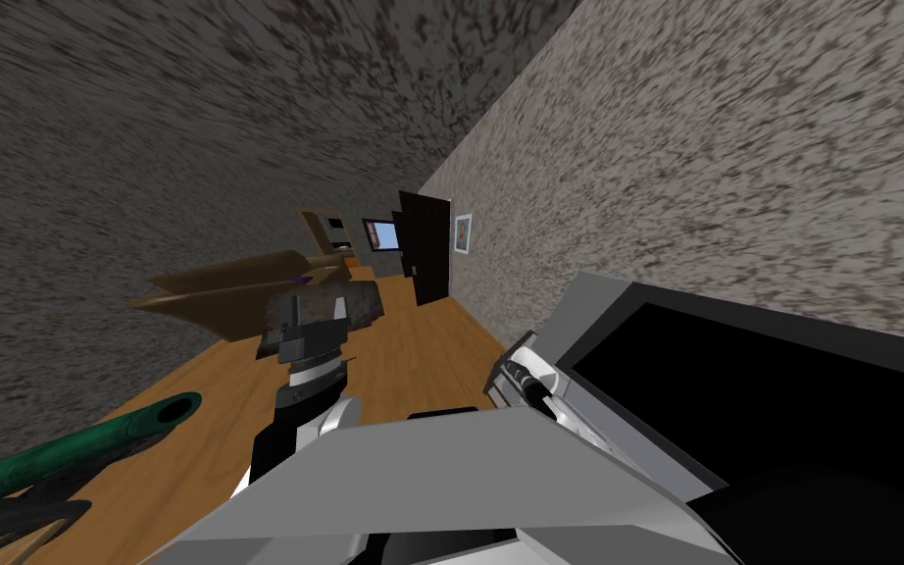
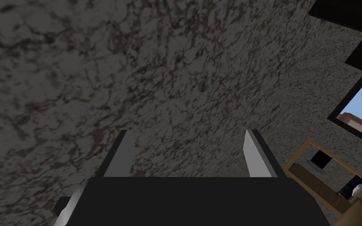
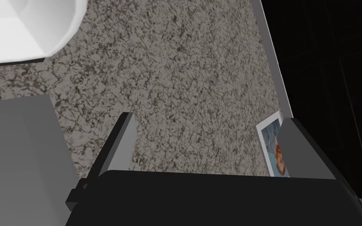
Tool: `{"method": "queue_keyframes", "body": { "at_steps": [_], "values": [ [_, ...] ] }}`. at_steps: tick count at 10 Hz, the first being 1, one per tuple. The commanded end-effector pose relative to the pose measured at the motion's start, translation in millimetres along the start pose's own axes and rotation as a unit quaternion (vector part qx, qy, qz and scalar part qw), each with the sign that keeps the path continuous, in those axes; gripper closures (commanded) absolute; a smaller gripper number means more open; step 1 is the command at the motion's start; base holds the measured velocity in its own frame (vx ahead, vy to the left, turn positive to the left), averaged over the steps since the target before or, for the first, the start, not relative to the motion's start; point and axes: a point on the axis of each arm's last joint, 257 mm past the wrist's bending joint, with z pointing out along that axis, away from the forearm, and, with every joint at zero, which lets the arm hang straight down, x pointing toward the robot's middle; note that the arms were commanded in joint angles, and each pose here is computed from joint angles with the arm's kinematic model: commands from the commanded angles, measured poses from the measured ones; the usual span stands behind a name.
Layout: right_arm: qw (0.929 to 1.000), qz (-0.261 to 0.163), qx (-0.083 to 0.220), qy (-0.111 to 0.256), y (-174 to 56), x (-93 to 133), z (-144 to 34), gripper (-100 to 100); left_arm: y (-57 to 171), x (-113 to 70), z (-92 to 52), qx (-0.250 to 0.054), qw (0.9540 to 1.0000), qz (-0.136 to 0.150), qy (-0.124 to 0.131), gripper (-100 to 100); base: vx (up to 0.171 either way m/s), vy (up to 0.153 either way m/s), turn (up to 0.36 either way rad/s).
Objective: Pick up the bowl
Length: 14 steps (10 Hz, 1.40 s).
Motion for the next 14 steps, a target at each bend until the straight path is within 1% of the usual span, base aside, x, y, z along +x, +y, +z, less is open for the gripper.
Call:
{"method": "queue_keyframes", "body": {
  "at_steps": [1, 2, 3, 4, 5, 6, 7, 8, 9, 10, 11, 13, 14],
  "values": [
    [0.9995, -0.019, 0.020, 0.015, -20.5, 13.2, -1.9, -100, 0.0, 0.0, 0.0, 0.000, 1.0000, 0.000, 0.000, 0, 0.026, 0.011, 0.055],
    [0.9995, -0.019, 0.020, 0.015, -20.5, 13.2, -1.9, -100, 0.0, 0.0, 0.0, 0.000, 1.0000, 0.000, 0.000, 0, 0.010, 0.001, -0.003],
    [0.9973, -0.054, 0.038, 0.031, -37.7, 24.3, -2.0, -100, 0.0, 0.0, 0.0, 0.000, 1.0000, 0.000, 0.000, 0, 0.021, 0.004, 0.089],
    [0.9970, -0.054, 0.043, 0.034, -42.3, 27.5, -2.6, -100, 0.0, 0.0, 0.0, 0.000, 1.0000, 0.000, 0.000, 0, 0.024, 0.000, 0.059],
    [0.9930, -0.090, 0.059, 0.049, -58.1, 37.2, -3.5, -100, 0.0, 0.0, 0.0, 0.000, 1.0000, 0.000, 0.000, 0, 0.034, -0.002, 0.098],
    [0.9924, -0.090, 0.064, 0.053, -63.7, 40.9, -4.6, -100, 0.0, 0.0, 0.0, 0.000, 1.0000, 0.000, 0.000, 0, 0.032, -0.002, 0.051],
    [0.9860, -0.126, 0.083, 0.071, -83.5, 52.8, -7.5, -100, 0.0, 0.0, 0.0, 0.000, 1.0000, 0.000, 0.000, 0, 0.039, -0.005, 0.084],
    [0.9791, -0.158, 0.096, 0.085, -97.2, 60.9, -9.7, -100, 0.0, 0.0, 0.0, 0.000, 1.0000, 0.000, 0.000, 0, 0.060, -0.013, 0.152],
    [0.9775, -0.161, 0.102, 0.090, -104.0, 64.8, -11.7, -100, 0.0, 0.0, 0.0, 0.000, 1.0000, 0.000, 0.000, 0, 0.046, -0.017, 0.044],
    [0.9683, -0.195, 0.115, 0.105, -119.0, 73.3, -15.3, -100, 0.0, 0.0, 0.0, 0.000, 1.0000, 0.000, 0.000, 0, 0.043, -0.021, 0.057],
    [0.9676, -0.196, 0.118, 0.108, -122.5, 75.3, -16.5, -100, 0.0, 0.0, 0.0, 0.000, 1.0000, 0.000, 0.000, 0, 0.039, -0.021, 0.039],
    [0.9449, -0.261, 0.140, 0.139, -152.0, 92.1, -26.1, -100, 0.0, 0.0, 0.0, 0.000, 1.0000, 0.000, 0.000, 0, 0.057, -0.022, 0.094],
    [0.9439, -0.261, 0.143, 0.142, -155.8, 94.0, -27.8, -100, 0.0, 0.0, 0.0, 0.000, 1.0000, 0.000, 0.000, 0, 0.048, -0.030, 0.047]
  ]
}}
